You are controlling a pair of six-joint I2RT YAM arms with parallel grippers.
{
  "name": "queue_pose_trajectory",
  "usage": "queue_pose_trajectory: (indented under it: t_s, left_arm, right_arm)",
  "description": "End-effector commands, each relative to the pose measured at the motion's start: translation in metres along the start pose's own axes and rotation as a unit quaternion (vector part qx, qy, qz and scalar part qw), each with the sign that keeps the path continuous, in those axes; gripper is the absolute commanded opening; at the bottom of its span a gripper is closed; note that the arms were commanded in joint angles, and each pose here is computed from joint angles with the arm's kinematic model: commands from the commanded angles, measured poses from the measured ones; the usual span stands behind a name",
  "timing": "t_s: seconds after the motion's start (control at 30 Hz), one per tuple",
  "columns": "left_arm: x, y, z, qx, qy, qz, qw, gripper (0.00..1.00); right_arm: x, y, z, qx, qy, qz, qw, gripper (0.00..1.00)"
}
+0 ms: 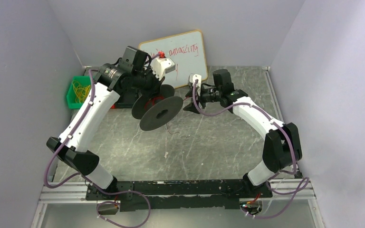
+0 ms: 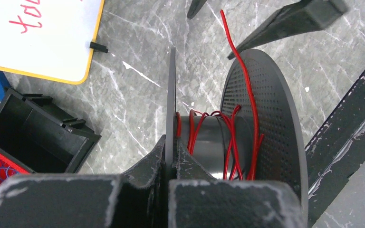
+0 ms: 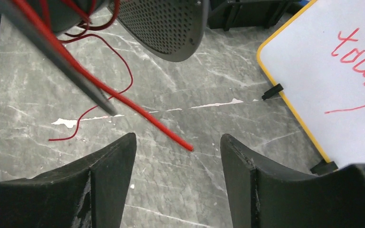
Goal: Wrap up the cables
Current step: Wrap the cable around the cable reel.
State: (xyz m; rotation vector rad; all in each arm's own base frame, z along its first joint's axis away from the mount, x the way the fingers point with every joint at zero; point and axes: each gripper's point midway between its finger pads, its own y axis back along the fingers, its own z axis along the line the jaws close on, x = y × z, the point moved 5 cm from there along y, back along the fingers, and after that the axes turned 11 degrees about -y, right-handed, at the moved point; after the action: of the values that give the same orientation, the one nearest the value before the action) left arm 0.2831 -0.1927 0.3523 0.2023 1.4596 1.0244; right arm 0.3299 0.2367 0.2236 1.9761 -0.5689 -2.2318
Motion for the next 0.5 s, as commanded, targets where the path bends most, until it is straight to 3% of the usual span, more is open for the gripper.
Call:
queue_pose_trajectory:
  t_s: [0.0,0.03,0.1,0.3,0.47]
  left_arm:
    - [-0.009,0.007,0.005,-0.022,-0.004,-0.015,1.000,0.02]
    - [-0.008,0.005,0.006,-0.025,-0.003,-0.010,1.000,0.02]
    - [-0.006,0.003,0.008,-0.029,0.002,-0.001,1.000,0.02]
    - [-0.009,0.004,0.013,-0.048,0.009,-0.005,0.999,0.02]
    - [-0.017,0.008,0.017,-0.060,0.016,-0.020,0.998,0.03]
  right_arm:
    - [-0.027,0.018,0.006,0.025,0.067,-0.030,0.997,0.70]
    - [-0.029,0.021,0.006,0.035,0.074,-0.031,0.996,0.73]
    - [-0.033,0.028,0.004,0.063,0.089,-0.032,0.993,0.97]
    - [-0.019,0.041,-0.001,0.136,0.127,-0.021,0.982,1.00]
    - [0.022,0.024,0.013,0.090,0.131,-0.024,0.987,0.99]
